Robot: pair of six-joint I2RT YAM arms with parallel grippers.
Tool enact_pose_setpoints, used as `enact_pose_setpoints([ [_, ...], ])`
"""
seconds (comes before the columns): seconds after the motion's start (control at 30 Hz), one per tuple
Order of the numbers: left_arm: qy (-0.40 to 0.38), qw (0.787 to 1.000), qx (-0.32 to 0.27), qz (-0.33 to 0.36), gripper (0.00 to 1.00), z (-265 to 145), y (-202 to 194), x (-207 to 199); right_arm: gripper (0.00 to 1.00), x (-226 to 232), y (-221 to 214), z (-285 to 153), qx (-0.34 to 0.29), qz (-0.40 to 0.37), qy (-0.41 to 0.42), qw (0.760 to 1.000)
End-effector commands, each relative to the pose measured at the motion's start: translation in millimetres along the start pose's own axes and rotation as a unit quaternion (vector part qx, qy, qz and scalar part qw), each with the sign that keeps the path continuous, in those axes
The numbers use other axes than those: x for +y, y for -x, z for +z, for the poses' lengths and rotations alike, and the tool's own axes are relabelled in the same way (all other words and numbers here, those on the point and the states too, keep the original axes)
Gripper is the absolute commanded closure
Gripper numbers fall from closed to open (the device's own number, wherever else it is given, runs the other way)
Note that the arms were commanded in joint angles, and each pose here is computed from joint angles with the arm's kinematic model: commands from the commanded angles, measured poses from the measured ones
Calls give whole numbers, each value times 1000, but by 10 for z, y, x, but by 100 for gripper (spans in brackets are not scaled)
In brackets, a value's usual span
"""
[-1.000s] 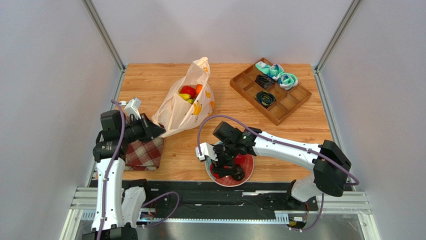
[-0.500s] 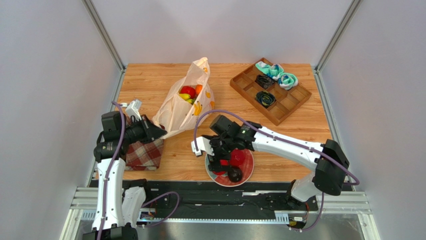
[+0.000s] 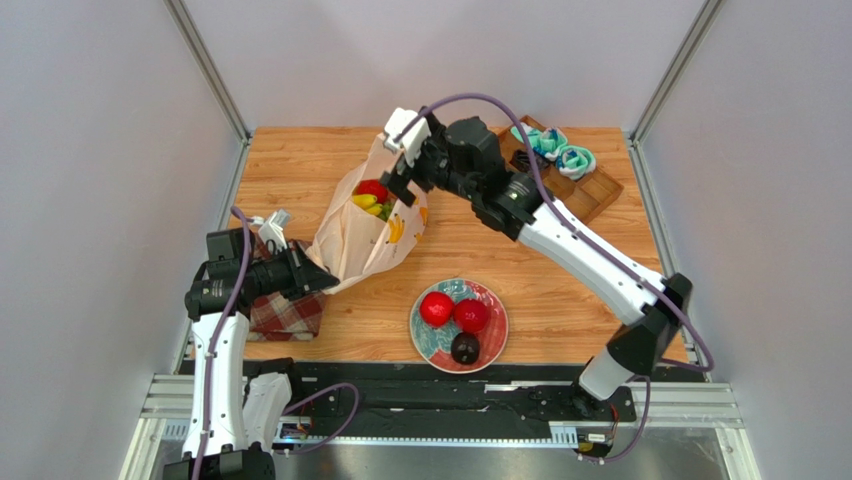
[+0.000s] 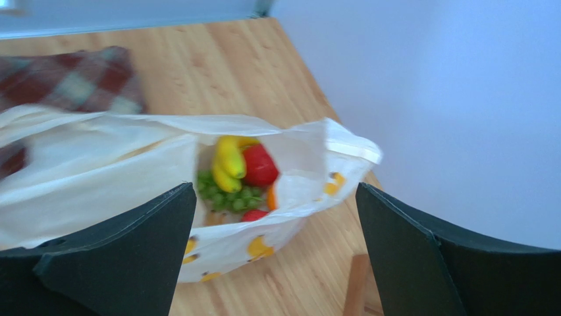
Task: Take the fake fruits out of the plastic bag
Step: Adjust the plastic bag at the center of the board.
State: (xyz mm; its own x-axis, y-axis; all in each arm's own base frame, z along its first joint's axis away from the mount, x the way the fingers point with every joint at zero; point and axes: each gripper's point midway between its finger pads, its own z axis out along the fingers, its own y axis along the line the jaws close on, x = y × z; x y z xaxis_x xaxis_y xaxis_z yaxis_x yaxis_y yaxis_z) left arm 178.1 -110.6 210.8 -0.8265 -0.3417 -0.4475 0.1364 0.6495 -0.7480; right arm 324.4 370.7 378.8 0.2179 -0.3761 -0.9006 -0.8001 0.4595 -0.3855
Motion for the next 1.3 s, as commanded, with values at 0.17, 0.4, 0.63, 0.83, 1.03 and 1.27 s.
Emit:
enact_pose_setpoints([
  [0.17,-10,1000,-1,23,100,-61,-25,-69,0,-1314,-601,809,47,54,-211,975],
  [0.4,-4,999,-10,41,100,-82,82,-90,15,-1140,-990,1124,77,100,-137,983],
  [0.63,-20,997,-20,76,100,-68,679,-298,99,-1437,-521,1073,3,90,-117,989],
  [0.83,7,974,-78,214,100,-201,1787,-898,100,-2073,168,865,-95,42,-197,975],
  [1.03,-12,916,-204,344,100,-606,2734,-1698,100,-2386,800,277,-181,29,-265,947],
  [1.27,-54,928,-130,345,100,-665,1973,-1669,100,-1436,277,-263,-112,93,-163,976],
])
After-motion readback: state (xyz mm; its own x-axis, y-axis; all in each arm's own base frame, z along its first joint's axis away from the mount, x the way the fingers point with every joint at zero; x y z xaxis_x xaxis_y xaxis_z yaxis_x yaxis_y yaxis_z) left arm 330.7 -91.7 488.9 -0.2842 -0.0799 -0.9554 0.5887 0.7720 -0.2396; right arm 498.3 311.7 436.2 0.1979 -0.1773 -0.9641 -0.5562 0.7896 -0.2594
